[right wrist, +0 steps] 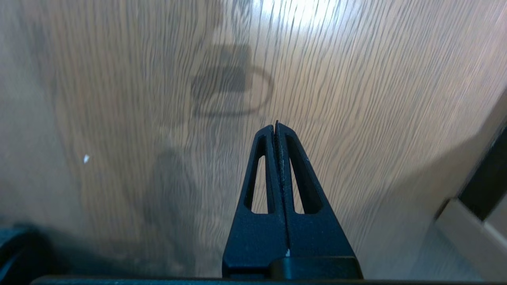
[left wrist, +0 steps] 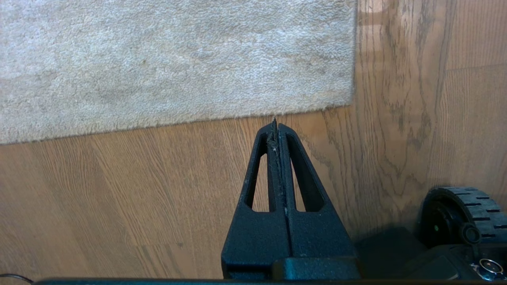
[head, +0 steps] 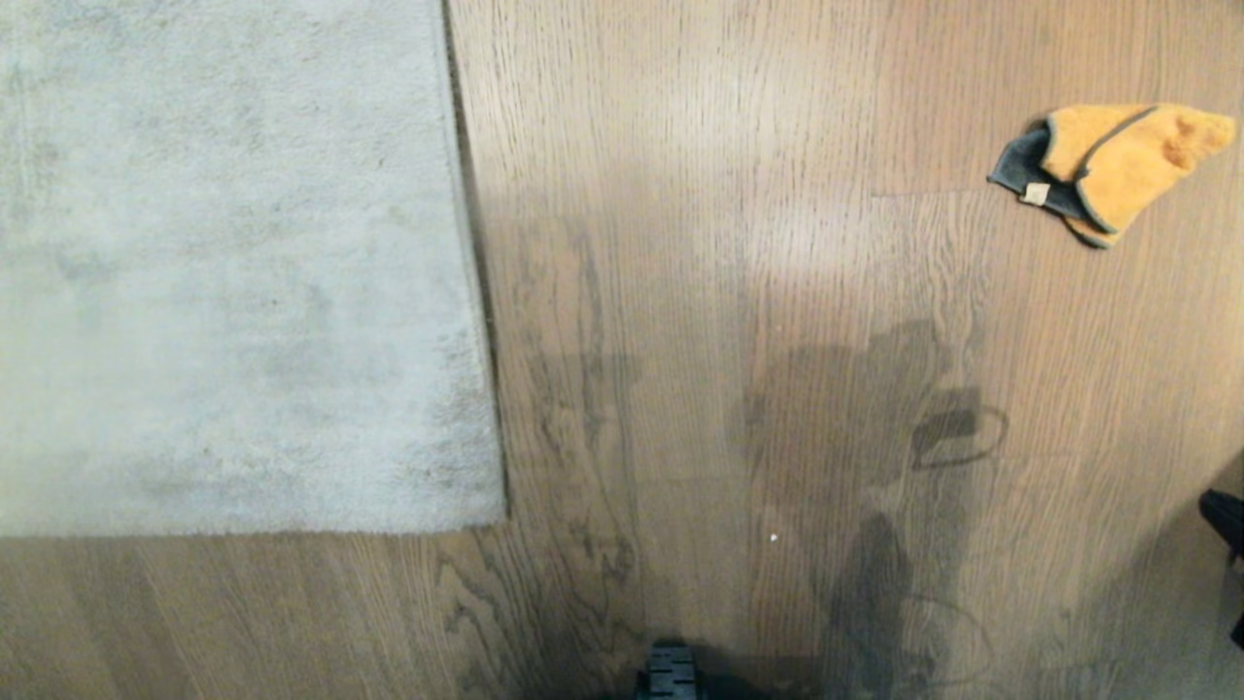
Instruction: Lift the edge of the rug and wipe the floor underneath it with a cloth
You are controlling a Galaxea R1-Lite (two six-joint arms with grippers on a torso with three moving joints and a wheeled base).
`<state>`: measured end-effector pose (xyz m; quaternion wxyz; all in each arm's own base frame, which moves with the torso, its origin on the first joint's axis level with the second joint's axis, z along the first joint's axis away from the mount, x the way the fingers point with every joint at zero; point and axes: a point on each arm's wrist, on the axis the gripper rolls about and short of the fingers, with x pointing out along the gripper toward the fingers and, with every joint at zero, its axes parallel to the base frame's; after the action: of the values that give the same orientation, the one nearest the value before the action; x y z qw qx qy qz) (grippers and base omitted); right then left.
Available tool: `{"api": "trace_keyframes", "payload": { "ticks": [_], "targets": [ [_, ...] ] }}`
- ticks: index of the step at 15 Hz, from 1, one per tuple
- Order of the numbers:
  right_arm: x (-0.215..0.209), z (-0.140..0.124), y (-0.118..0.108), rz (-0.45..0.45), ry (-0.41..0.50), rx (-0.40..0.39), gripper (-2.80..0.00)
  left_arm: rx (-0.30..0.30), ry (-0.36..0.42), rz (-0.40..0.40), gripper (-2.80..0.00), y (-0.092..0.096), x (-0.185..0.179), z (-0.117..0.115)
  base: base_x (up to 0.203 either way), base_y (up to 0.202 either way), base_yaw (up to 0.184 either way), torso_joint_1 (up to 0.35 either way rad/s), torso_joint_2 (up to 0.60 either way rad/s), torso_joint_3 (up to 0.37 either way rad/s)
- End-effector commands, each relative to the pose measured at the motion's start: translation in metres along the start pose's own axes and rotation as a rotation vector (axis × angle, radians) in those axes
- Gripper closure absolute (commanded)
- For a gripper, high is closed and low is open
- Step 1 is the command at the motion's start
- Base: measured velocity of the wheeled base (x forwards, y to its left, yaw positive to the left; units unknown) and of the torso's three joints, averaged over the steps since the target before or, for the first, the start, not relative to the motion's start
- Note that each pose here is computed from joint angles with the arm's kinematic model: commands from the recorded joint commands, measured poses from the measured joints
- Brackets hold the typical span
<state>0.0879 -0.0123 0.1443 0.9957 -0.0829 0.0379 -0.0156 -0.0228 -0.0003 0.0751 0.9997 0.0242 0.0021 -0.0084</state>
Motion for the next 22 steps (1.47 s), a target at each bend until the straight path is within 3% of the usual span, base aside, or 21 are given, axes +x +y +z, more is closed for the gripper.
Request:
{"api": "trace_keyframes", "payload": {
  "ticks": [1, 11, 16, 22],
  "targets": [
    [-0.017, -0.002, 0.003, -0.003, -0.029, -0.005, 0.00, 0.001, 0.000, 0.000, 0.00, 0.000, 0.000, 0.000, 0.000, 0.000, 0.000, 0.000, 0.00, 0.000],
    [-0.073, -0.040, 0.018, 0.052, -0.004, -0.006, 0.00, 0.001, 0.000, 0.000, 0.00, 0.000, 0.000, 0.000, 0.000, 0.000, 0.000, 0.000, 0.00, 0.000],
    [-0.087, -0.058, 0.018, 0.014, 0.043, -0.008, 0.00, 0.001, 0.000, 0.000, 0.00, 0.000, 0.000, 0.000, 0.000, 0.000, 0.000, 0.000, 0.00, 0.000],
    [-0.103, -0.073, 0.022, 0.083, -0.048, -0.010, 0.00, 0.001, 0.000, 0.000, 0.00, 0.000, 0.000, 0.000, 0.000, 0.000, 0.000, 0.000, 0.00, 0.000]
  ]
}}
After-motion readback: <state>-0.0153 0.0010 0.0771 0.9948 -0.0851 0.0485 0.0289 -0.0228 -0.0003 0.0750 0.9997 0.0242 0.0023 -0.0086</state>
